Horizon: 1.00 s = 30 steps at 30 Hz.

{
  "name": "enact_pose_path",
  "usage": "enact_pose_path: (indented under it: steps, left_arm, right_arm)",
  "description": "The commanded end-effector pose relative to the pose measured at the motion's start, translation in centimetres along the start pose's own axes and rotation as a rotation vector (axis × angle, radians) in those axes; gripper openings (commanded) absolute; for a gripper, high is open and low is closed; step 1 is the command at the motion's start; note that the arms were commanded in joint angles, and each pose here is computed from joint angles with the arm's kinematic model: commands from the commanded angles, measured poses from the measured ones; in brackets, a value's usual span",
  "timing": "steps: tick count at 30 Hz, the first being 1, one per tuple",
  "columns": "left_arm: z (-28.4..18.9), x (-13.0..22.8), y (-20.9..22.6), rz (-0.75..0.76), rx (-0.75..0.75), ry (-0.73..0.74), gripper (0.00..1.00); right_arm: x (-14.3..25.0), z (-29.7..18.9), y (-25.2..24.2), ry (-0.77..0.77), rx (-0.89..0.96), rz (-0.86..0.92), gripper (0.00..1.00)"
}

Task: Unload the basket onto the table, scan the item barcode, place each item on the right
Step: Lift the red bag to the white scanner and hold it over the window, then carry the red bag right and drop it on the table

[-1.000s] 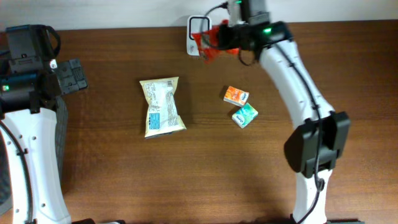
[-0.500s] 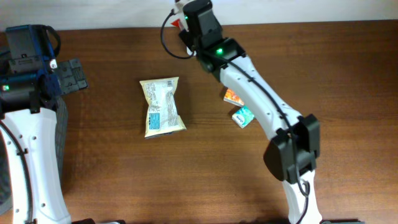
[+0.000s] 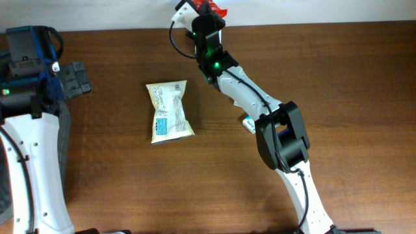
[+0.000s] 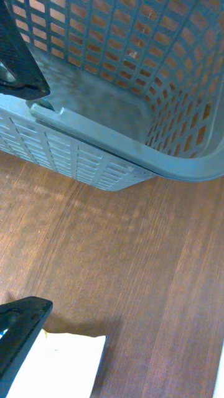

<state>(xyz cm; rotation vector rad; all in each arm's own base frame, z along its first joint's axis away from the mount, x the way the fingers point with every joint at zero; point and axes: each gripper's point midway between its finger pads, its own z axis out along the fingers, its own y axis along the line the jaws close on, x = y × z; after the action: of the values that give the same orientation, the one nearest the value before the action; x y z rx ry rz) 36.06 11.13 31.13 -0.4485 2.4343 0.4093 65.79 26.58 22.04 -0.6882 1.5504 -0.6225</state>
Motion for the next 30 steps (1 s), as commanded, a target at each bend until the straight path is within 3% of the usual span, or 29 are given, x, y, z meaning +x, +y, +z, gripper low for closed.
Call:
enact_pose_path:
  steps: [1,19,23,26,28,30]
  left_arm:
    - [0.1,0.0,0.2,-0.013,-0.012,0.002,0.99]
    - [0.1,0.0,0.2,-0.013,-0.011,0.002,0.99]
    - [0.1,0.0,0.2,-0.013,-0.011,0.002,0.99]
    - [0.1,0.0,0.2,-0.013,-0.011,0.002,0.99]
    - [0.1,0.0,0.2,-0.013,-0.011,0.002,0.99]
    - [0.1,0.0,0.2,-0.013,-0.011,0.002,0.99]
  right_arm:
    - [-1.0,0.1,-1.3,-0.039,0.03,0.023,0.04]
    - [-1.1,0.0,-0.7,-0.042,-0.023,0.034,0.04]
    - [-4.4,-2.2,-4.1,-0.069,-0.082,0.216,0.04]
    - [-6.7,-6.4,-7.2,-0.028,-0.26,0.454,0.04]
    - [-7.0,-9.4,-9.2,0.043,-0.374,0.654,0.04]
    - [-5.2,-14.4,-12.4,0.214,-0.519,0.896,0.04]
